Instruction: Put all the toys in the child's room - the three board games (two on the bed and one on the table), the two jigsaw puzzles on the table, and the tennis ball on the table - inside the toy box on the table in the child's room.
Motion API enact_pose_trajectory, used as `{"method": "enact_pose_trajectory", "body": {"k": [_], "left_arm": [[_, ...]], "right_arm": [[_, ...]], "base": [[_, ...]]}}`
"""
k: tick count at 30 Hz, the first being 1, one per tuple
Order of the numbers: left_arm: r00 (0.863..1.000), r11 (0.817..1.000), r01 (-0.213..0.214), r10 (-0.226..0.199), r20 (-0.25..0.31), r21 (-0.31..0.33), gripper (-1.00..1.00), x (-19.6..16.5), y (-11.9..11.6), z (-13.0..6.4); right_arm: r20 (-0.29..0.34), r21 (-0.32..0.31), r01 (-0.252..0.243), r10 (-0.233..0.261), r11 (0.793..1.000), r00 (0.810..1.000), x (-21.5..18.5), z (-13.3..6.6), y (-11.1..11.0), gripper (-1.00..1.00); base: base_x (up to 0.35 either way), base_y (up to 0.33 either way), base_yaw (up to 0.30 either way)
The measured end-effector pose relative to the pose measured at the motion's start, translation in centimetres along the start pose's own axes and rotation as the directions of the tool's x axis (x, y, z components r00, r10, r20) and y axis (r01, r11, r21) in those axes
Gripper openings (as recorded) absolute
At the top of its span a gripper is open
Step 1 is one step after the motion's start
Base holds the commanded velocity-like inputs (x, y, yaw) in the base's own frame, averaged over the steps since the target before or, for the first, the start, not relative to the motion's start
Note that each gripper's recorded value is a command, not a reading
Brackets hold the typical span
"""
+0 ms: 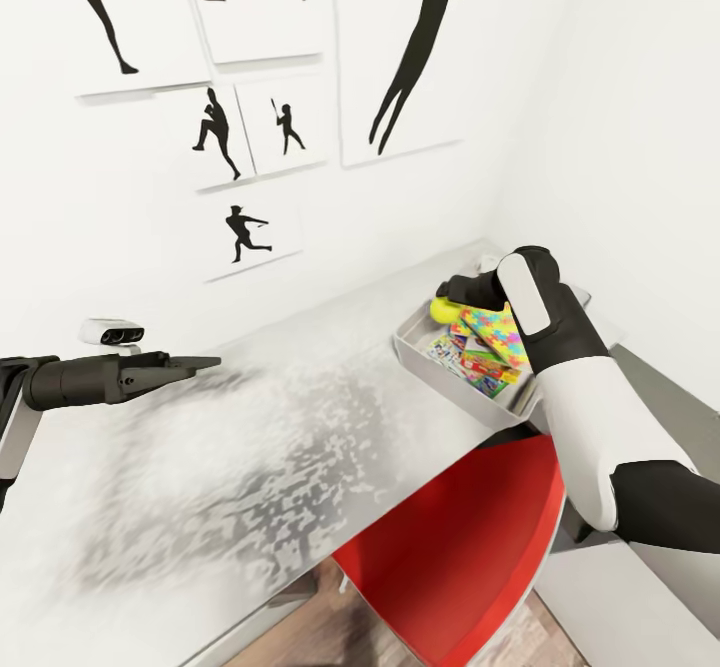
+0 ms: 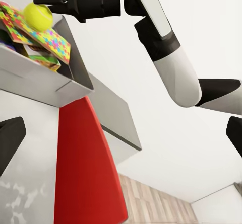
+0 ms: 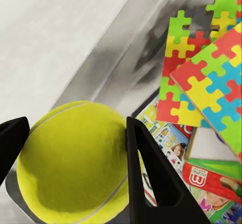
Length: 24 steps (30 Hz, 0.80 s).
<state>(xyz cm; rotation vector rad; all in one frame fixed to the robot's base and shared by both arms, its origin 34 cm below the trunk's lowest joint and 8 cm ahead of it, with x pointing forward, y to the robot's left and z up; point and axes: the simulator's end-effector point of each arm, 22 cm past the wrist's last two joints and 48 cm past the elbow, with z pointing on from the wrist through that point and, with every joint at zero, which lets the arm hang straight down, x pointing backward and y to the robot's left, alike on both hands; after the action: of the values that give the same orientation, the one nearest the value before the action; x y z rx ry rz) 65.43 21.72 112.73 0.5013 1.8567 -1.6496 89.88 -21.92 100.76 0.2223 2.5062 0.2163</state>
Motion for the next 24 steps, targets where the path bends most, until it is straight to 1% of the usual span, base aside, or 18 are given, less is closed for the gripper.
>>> {"method": "enact_pose_trajectory", "body": {"k": [4, 14, 23, 24], "left_arm": [[1.000, 1.000, -0.001, 0.001, 0.000, 0.000, 1.00, 0.0, 0.0, 0.0], [1.000, 1.000, -0.002, 0.002, 0.000, -0.001, 1.00, 0.0, -0.1, 0.0], [1.000, 1.000, -0.002, 0.002, 0.000, -0.001, 1.00, 0.0, -0.1, 0.0], [1.000, 1.000, -0.002, 0.002, 0.001, -0.001, 1.00, -0.1, -0.1, -0.1]], "right_arm": [[-0.002, 0.002, 0.000, 0.000, 1.000, 1.000, 0.1, 0.0, -0.1, -1.00], [-0.036, 0.015, -0.004, 0.005, 1.000, 0.999, 1.2, 0.8, -0.6, -1.00], [-0.040, 0.014, -0.002, 0.002, 1.000, 0.999, 1.3, 0.9, -0.6, -1.00], [-0.040, 0.015, -0.001, 0.002, 1.000, 0.999, 1.3, 0.9, -0.6, 1.00]], "base": [[0.000, 0.000, -0.044], [0.000, 0.000, -0.004], [0.000, 0.000, 0.000], [0.000, 0.000, 0.000]]}}
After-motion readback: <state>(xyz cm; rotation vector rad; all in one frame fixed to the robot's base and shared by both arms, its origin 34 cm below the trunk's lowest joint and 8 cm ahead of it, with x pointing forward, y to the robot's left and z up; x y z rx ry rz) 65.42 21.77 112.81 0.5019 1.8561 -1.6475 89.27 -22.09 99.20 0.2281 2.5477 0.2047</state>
